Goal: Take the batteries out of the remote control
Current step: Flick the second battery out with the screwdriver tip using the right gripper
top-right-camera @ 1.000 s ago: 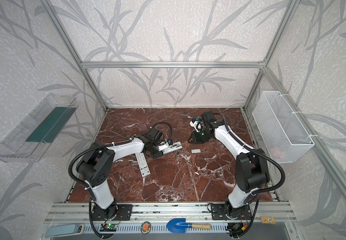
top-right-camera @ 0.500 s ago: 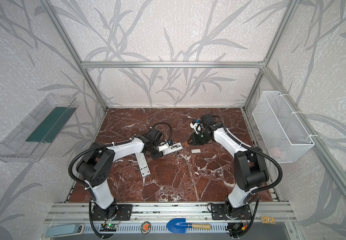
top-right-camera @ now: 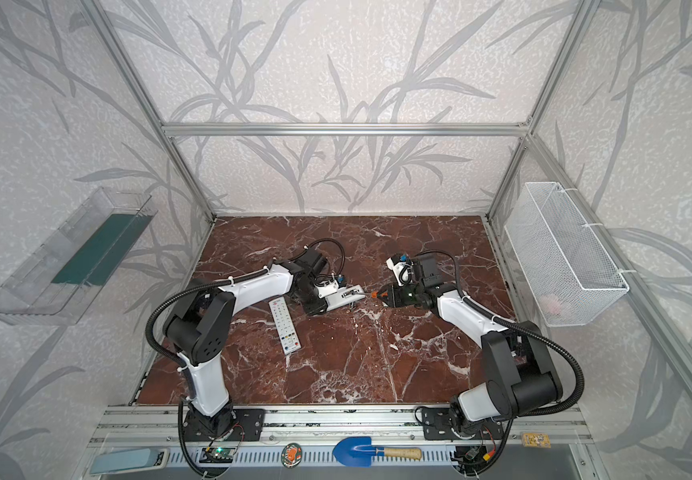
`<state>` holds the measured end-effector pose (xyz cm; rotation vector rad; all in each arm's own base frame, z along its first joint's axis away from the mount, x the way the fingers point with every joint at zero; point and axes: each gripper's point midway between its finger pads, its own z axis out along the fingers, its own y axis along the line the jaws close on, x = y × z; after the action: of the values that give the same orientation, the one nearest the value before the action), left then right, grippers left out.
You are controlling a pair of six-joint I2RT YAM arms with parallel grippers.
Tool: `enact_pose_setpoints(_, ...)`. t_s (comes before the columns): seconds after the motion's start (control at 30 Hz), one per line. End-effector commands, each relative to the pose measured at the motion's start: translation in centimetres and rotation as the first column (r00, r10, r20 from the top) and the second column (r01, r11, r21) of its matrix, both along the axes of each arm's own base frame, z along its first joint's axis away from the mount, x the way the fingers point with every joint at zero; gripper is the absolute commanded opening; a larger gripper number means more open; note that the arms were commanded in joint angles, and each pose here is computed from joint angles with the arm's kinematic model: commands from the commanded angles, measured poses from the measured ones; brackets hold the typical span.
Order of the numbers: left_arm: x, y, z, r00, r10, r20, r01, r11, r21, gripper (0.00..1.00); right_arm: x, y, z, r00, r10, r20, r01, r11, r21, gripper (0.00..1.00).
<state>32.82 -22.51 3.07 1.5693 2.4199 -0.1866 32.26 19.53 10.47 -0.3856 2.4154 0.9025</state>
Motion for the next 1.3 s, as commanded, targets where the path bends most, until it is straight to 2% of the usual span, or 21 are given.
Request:
enact_pose_setpoints(0.0, -3.6, -2.9, 1.1, 0.981, -0.119, -0.153, 0.098, 0.986, -0.138, 0.0, 0.2, -1.1, -2.4, 0.998, -0.052, 0.018, 0.054, 0.996, -0.07, 0.0)
enact_pose_setpoints(0.2, -4.8, -3.5, 1.5, 0.958, -0.128, -0.256, 0.084, 0.981, -0.176, 0.0, -0.4, -0.9, -3.1, 0.999, -0.028, 0.02, 0.03, 0.998, -0.061, 0.0)
enact_pose_setpoints(0.37, -4.9, -2.7, 0.9, 0.963, -0.114, -0.245, 0.082, 0.987, -0.137, 0.0, -1.0, -1.2, -2.2, 0.999, -0.006, 0.035, 0.008, 0.997, -0.078, 0.0)
enact_pose_setpoints(0.47, -4.2, -1.7, 0.4, 0.976, -0.078, -0.204, 0.064, 0.995, -0.076, 0.0, -1.5, -1.3, -0.6, 0.999, 0.003, 0.044, 0.001, 0.997, -0.082, 0.0)
enact_pose_setpoints(0.57, -2.8, -0.7, 0.0, 0.989, -0.013, -0.144, 0.012, 1.0, -0.004, 0.0, -0.7, -1.8, 3.4, 0.995, -0.047, 0.089, 0.052, 0.998, -0.046, 0.0)
enact_pose_setpoints(0.67, -1.3, -0.3, 0.1, 0.996, 0.031, -0.079, -0.029, 0.999, 0.022, 0.0, 1.7, -3.9, 6.5, 0.971, -0.179, 0.156, 0.191, 0.979, -0.071, 0.0)
enact_pose_setpoints(0.73, -0.1, -0.2, 0.3, 0.997, 0.066, -0.028, -0.065, 0.997, 0.031, 0.0, 3.3, -5.4, 7.5, 0.958, -0.239, 0.158, 0.254, 0.964, -0.083, 0.0)
enact_pose_setpoints(0.87, 1.4, -0.5, 1.2, 0.995, 0.092, 0.033, -0.092, 0.996, 0.018, 0.07, 5.7, -9.0, 6.4, 0.935, -0.348, 0.067, 0.354, 0.918, -0.178, 0.0)
enact_pose_setpoints(1.07, 2.5, -1.0, 2.4, 0.995, 0.087, 0.048, -0.088, 0.996, 0.01, 0.13, 7.2, -9.4, 5.2, 0.941, -0.337, 0.02, 0.334, 0.92, -0.205, 0.0)
enact_pose_setpoints(1.17, 2.7, -0.8, 1.9, 0.996, 0.077, 0.048, -0.079, 0.996, 0.032, 0.25, 7.5, -9.2, 3.9, 0.942, -0.335, -0.003, 0.327, 0.922, -0.206, 0.0)
enact_pose_setpoints(1.27, 2.5, -0.8, 1.8, 0.996, 0.078, 0.044, -0.079, 0.996, 0.032, 0.42, 7.5, -8.8, 3.1, 0.945, -0.324, -0.035, 0.312, 0.93, -0.193, 0.0)
